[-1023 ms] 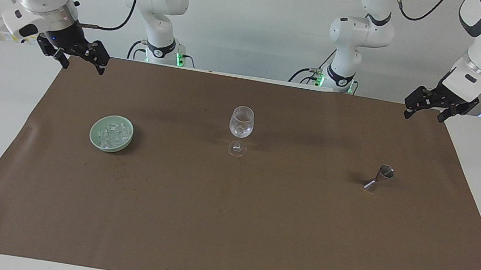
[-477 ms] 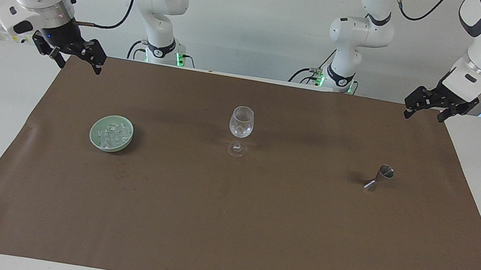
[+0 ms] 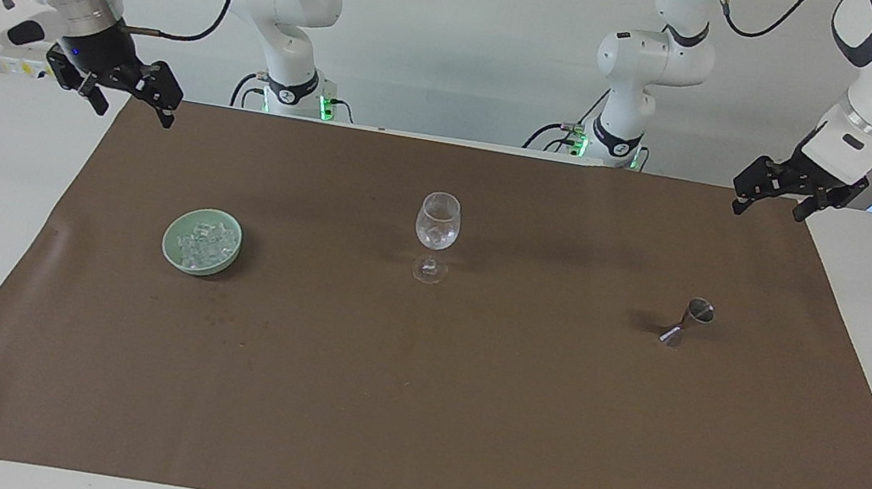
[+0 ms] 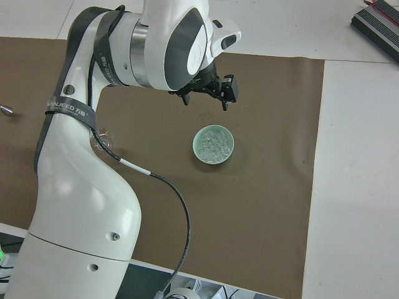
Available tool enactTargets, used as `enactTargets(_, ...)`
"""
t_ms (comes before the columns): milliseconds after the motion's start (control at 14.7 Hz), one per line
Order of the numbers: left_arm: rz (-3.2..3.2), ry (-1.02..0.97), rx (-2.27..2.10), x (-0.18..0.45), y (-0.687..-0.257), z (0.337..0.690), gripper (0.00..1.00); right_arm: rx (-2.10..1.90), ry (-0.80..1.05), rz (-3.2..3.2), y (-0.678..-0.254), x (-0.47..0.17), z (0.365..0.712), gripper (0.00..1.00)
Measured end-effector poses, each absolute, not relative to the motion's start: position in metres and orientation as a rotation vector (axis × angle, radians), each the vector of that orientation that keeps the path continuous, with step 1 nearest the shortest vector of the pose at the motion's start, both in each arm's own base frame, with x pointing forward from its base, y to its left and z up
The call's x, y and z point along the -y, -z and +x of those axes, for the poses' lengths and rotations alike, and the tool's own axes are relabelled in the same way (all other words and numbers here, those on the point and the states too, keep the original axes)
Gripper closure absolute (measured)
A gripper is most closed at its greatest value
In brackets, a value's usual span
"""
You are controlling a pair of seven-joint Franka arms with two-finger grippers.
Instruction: Pour wine and add ice with both arms
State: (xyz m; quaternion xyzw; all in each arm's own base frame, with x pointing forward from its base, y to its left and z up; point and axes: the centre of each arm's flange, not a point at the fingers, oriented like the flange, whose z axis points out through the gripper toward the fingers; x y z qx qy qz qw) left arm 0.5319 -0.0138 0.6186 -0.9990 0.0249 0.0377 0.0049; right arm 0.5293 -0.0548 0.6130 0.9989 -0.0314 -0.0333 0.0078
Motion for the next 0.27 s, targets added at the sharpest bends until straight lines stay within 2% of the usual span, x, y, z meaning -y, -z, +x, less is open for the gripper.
enactTargets(273,-3.129,-0.118,-0.078,0.0138,-0.6186,0.5319,0.00,0.096,0.104,3.123,-0.6131,0.0541,0.5294,0.00)
